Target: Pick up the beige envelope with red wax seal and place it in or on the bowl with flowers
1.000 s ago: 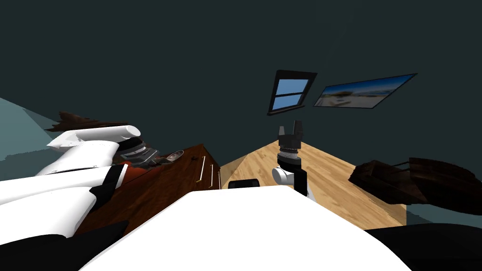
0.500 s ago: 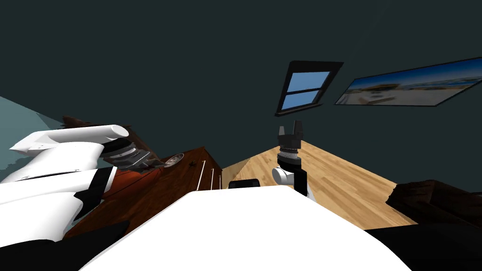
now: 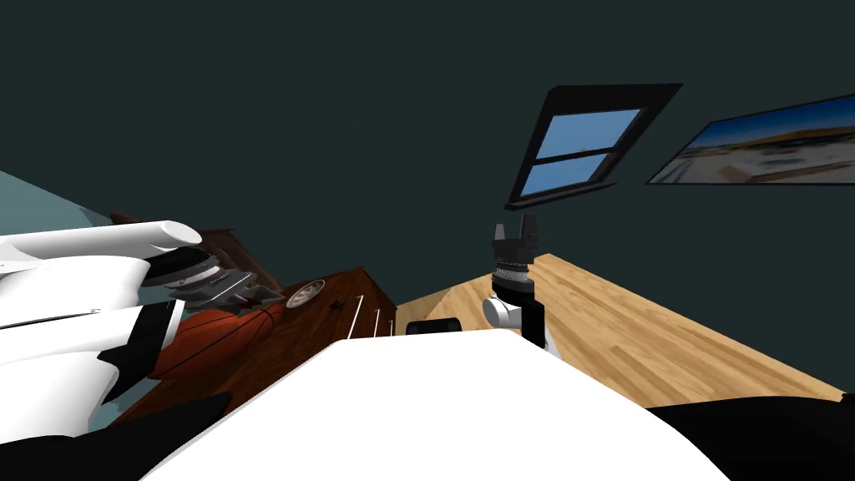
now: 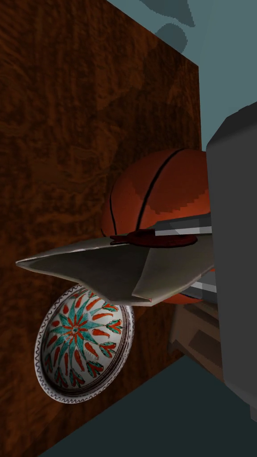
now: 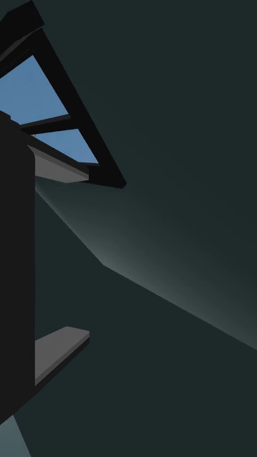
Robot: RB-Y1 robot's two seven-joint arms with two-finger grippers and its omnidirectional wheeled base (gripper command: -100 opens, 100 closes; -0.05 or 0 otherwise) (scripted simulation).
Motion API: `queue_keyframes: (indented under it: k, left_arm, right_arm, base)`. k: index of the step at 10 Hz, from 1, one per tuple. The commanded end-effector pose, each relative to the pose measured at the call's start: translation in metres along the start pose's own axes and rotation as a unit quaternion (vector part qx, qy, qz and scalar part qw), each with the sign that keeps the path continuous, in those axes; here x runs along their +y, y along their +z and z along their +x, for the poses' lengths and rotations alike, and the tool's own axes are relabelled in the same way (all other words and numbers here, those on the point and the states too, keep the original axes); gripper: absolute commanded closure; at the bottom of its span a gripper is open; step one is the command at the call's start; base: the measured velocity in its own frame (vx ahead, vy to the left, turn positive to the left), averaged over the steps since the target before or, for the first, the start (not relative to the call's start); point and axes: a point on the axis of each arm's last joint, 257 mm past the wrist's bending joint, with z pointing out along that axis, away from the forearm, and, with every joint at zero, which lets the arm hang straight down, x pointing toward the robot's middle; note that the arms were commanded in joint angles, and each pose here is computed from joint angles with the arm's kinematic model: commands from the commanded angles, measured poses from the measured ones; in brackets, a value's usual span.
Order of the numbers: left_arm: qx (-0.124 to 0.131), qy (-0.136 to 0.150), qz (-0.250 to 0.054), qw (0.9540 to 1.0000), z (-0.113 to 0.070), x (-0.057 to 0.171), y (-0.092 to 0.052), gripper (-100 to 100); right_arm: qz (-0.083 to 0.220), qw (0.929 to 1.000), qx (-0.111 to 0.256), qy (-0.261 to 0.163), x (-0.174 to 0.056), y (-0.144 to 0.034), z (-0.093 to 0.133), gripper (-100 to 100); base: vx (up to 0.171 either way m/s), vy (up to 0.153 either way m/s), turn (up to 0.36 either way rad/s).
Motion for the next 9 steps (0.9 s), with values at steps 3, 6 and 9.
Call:
queue_keyframes:
  k: [3, 6, 9]
  left_arm:
    - [0.012, 0.019, 0.001, 0.9998, -0.008, 0.014, -0.005, 100]
    - [0.025, 0.027, -0.003, 0.9993, -0.011, 0.026, -0.007, 100]
    - [0.023, 0.025, -0.003, 0.9994, -0.011, 0.025, -0.006, -100]
  right_arm:
    - [0.0, 1.0, 0.0, 0.0, 0.0, 0.0, 0.0, 0]
    - [0.0, 1.0, 0.0, 0.0, 0.0, 0.0, 0.0, 0]
    - [0.0, 1.0, 0.0, 0.0, 0.0, 0.0, 0.0, 0]
  base:
    - [0.277, 0.049, 0.168]
    - [0.192, 0.043, 0.068]
    - [0.032, 0.005, 0.008]
